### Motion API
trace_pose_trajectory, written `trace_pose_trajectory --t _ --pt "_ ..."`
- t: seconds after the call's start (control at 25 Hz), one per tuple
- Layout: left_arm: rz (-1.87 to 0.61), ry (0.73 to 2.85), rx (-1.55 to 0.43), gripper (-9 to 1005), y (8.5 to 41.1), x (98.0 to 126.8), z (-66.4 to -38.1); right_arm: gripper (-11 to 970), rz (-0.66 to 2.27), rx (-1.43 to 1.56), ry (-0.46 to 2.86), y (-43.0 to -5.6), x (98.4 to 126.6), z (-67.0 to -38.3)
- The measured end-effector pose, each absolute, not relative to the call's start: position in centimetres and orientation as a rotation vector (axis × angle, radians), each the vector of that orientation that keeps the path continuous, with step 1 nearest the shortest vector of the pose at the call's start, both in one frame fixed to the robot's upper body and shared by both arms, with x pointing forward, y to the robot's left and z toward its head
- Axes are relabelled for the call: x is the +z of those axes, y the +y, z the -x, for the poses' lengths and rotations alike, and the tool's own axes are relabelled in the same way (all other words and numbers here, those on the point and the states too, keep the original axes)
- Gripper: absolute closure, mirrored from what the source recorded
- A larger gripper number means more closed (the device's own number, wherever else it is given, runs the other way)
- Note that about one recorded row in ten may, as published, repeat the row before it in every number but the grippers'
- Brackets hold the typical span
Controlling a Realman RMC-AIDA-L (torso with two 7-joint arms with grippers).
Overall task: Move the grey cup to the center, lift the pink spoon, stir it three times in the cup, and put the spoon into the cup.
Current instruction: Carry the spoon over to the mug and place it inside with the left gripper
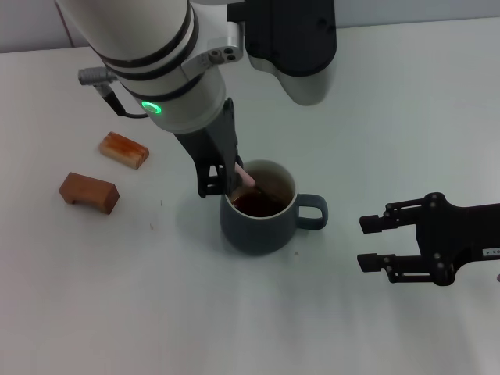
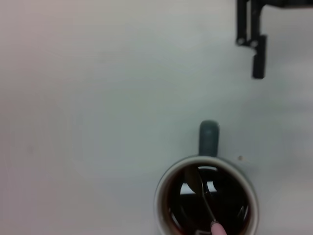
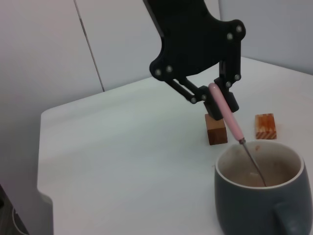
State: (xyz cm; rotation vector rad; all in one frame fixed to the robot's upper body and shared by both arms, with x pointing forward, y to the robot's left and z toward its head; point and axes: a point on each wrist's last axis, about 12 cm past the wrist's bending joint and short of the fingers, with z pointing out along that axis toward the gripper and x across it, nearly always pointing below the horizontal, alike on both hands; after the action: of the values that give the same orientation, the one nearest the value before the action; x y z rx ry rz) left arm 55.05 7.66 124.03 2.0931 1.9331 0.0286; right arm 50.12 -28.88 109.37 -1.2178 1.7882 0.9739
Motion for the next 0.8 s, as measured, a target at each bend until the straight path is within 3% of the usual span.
trace_pose_trajectory --t 0.8 --pt "-2.129 1.947 -0.018 867 7.79 124.02 -54.49 395 1.222 0.974 1.785 -28.81 109.42 -50.2"
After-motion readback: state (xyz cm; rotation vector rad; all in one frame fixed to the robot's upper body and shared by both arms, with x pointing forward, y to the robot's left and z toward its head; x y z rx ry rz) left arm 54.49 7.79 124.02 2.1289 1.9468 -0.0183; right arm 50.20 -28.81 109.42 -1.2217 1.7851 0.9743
